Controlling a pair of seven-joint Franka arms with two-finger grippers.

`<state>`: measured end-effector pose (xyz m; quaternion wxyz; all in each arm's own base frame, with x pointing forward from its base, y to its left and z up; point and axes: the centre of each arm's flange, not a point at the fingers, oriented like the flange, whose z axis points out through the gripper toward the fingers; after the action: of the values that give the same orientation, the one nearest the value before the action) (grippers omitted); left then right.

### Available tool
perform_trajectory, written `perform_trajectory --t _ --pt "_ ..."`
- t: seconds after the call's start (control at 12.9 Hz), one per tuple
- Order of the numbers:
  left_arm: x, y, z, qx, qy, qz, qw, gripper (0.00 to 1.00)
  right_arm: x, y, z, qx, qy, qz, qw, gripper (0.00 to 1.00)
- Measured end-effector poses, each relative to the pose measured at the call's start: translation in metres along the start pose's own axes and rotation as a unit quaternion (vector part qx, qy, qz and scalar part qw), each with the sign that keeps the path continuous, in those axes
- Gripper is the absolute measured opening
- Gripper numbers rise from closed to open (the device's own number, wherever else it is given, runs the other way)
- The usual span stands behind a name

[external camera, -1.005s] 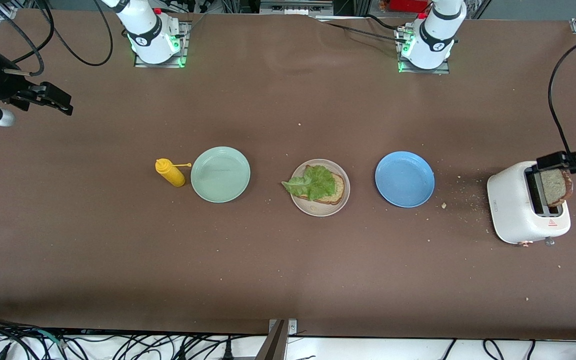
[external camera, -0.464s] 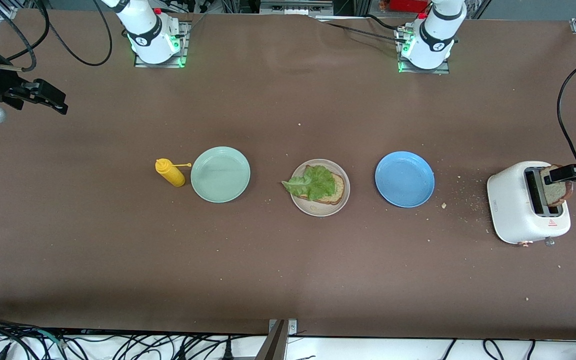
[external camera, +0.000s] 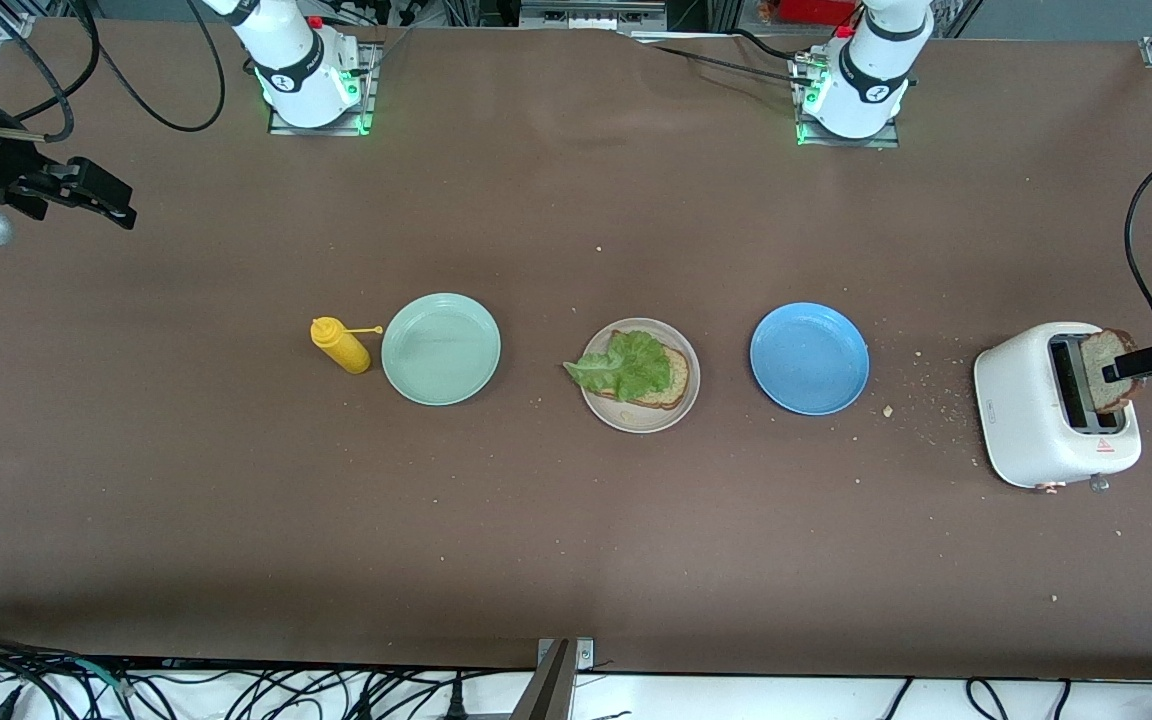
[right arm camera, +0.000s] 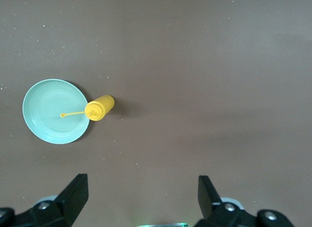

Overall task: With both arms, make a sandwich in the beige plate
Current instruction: 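Lower the left gripper onto the toaster bread slice and grasp it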

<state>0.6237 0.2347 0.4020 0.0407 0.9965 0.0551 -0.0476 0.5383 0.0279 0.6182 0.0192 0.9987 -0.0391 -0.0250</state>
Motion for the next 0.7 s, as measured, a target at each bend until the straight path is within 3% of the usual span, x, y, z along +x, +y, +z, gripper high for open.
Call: perform_trajectory --t 0.08,0.23,0.46,0.54,0.7 --pt "-0.001 -0.005 0.007 -0.002 -0.005 -0.003 1.0 0.81 0.0 0.0 0.0 0.0 0.001 0.0 1.0 1.0" --pt "-0.004 -0.014 0.024 0.001 -0.022 -0.006 1.0 0.56 0.002 -0.001 0.003 0.0 -0.001 -0.001 1.0 1.0" --pt "-0.004 -0.019 0.034 0.032 -0.039 0.009 0.999 0.21 0.005 -0.005 0.007 0.0 -0.001 -0.004 1.0 1.0" --pt "-0.003 -0.016 0.034 0.035 -0.039 0.013 0.999 0.13 0.006 -0.007 0.007 0.0 0.002 -0.005 1.0 1.0" --pt "-0.001 -0.012 0.033 0.035 -0.037 0.016 0.999 0.11 0.008 -0.008 0.008 0.001 0.004 -0.006 1.0 1.0"
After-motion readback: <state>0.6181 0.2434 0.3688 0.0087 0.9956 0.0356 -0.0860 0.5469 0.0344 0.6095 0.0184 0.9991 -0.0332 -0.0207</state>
